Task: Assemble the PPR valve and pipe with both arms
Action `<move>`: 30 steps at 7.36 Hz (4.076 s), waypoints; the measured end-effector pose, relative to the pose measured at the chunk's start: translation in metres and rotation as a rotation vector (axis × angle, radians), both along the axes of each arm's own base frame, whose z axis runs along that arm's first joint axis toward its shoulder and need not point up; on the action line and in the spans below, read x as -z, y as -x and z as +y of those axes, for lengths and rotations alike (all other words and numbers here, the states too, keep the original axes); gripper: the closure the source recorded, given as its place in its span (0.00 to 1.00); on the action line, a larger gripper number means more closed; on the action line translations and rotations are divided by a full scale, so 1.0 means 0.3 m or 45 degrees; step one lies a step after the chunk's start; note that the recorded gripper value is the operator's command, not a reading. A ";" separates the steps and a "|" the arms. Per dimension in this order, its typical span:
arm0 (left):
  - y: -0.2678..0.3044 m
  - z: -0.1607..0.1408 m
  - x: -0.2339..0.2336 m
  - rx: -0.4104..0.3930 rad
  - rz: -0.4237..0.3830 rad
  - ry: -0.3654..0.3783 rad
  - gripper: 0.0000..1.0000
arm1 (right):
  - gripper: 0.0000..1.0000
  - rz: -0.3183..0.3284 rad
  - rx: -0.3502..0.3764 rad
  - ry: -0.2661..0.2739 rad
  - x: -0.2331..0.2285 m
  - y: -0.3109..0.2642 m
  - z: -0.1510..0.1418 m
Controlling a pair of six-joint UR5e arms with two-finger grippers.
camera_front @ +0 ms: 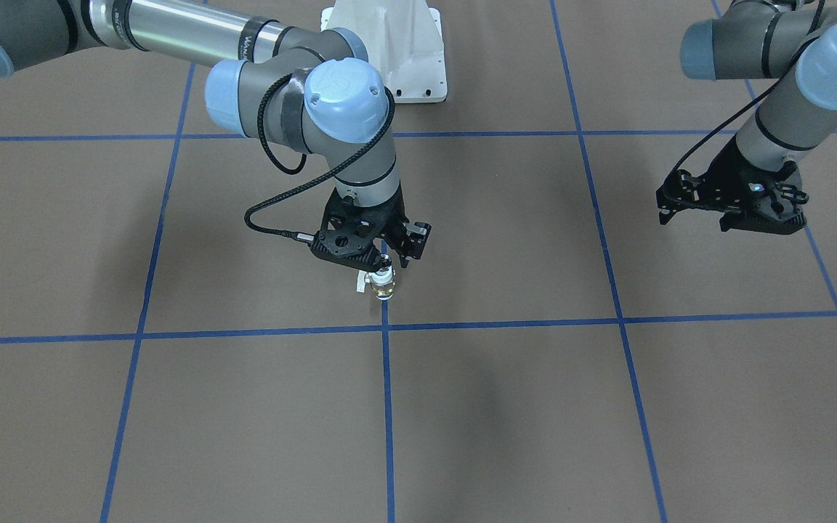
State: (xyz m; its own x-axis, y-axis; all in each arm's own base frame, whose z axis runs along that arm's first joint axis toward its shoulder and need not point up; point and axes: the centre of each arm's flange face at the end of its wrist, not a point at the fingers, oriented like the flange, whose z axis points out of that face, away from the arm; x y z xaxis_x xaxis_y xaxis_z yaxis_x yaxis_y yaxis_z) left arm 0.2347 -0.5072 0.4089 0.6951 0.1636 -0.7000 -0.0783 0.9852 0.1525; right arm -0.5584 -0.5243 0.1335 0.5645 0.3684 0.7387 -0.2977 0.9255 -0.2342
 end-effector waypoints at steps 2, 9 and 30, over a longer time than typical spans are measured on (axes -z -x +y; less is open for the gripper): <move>0.000 -0.001 0.002 0.000 0.001 0.000 0.01 | 0.00 -0.010 -0.002 -0.001 0.010 -0.014 0.009; 0.012 0.004 0.025 0.009 0.020 -0.028 0.01 | 0.00 0.009 0.102 -0.196 -0.309 -0.588 0.104; 0.659 -0.003 -0.542 0.067 0.120 0.062 0.00 | 0.00 0.161 0.350 -0.257 -1.432 -1.773 0.020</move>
